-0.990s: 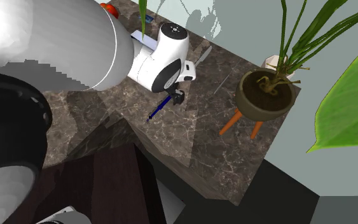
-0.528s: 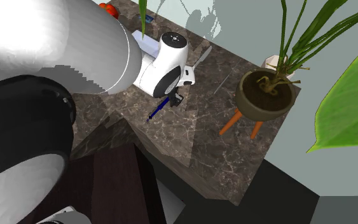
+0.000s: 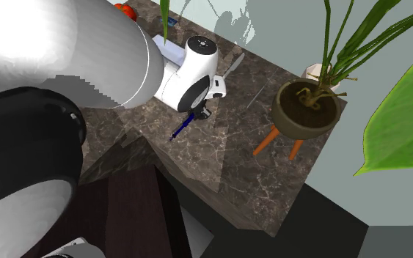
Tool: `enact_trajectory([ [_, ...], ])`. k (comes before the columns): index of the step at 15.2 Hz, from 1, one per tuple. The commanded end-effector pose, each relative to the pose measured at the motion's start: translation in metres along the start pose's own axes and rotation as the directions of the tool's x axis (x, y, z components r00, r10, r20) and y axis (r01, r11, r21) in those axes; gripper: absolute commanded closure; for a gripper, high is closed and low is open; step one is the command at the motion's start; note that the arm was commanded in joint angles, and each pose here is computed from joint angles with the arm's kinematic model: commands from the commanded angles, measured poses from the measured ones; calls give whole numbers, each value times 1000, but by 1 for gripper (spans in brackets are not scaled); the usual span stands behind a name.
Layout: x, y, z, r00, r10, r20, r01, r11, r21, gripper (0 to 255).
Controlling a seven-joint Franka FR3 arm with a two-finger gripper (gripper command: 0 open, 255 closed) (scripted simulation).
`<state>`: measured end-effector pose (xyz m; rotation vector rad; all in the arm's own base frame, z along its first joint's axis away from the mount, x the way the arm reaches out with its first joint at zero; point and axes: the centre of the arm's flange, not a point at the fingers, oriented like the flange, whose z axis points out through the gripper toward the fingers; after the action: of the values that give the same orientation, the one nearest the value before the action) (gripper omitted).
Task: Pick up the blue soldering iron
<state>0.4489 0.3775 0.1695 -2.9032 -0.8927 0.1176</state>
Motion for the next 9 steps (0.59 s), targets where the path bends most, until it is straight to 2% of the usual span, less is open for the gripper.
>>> enact_trajectory([
  [1, -1, -3, 5, 1000, -5, 4, 5, 1000, 2, 255],
  [9, -3, -8, -37, 1000, -5, 4, 5, 1000, 2, 255],
])
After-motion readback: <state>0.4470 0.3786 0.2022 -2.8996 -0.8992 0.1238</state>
